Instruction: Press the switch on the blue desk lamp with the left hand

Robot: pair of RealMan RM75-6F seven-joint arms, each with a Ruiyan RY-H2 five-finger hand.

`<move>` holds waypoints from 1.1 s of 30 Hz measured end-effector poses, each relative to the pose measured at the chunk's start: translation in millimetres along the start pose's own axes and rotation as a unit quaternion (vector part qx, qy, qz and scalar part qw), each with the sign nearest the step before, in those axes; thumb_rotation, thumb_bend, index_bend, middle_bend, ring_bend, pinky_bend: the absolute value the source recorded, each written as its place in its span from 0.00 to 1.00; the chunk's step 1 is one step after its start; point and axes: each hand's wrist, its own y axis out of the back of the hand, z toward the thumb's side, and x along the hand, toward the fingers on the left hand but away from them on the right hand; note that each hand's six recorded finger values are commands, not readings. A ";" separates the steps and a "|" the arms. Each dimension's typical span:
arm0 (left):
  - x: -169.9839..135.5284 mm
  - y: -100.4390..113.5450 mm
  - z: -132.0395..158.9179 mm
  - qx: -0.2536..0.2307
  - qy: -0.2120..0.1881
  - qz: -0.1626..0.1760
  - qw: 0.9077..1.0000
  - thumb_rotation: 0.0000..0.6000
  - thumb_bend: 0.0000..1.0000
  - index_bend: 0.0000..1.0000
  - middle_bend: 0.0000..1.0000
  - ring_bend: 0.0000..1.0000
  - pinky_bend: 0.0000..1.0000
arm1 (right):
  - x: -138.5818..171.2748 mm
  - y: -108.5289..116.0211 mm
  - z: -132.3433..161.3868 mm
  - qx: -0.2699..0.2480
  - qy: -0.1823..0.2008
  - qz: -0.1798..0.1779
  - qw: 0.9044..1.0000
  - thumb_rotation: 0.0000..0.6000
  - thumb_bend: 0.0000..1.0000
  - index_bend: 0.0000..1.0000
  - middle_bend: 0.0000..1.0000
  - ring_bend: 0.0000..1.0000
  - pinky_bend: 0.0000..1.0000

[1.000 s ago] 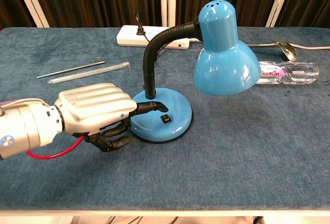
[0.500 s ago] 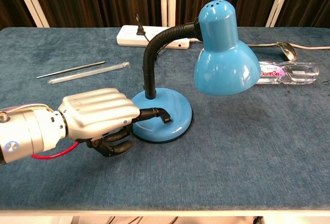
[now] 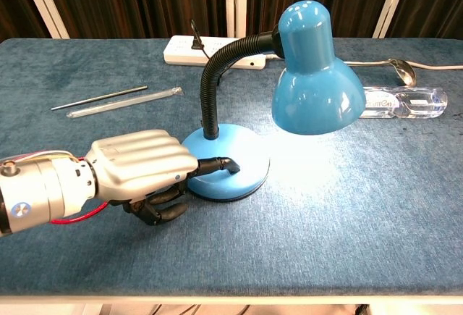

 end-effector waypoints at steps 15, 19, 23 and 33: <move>-10.1 21.2 -8.0 0.012 0.017 0.061 0.998 1.00 0.48 0.08 0.78 0.78 0.80 | 0.1 1.7 2.4 0.001 0.002 -0.002 1.000 1.00 0.17 0.00 0.00 0.00 0.00; -34.1 30.3 -28.5 0.026 0.049 0.105 0.993 1.00 0.43 0.08 0.68 0.68 0.73 | 0.1 2.2 3.1 0.002 0.003 -0.002 1.000 1.00 0.17 0.00 0.00 0.00 0.00; -74.9 33.7 -65.7 0.036 0.103 0.124 0.986 1.00 0.28 0.09 0.44 0.44 0.62 | 0.9 1.2 3.5 0.000 0.004 -0.002 1.000 1.00 0.17 0.00 0.00 0.00 0.00; -202.3 35.4 -156.4 -0.002 0.281 0.149 0.948 1.00 0.00 0.05 0.00 0.00 0.00 | -3.1 -4.3 8.3 -0.001 0.009 0.000 1.000 1.00 0.17 0.00 0.00 0.00 0.00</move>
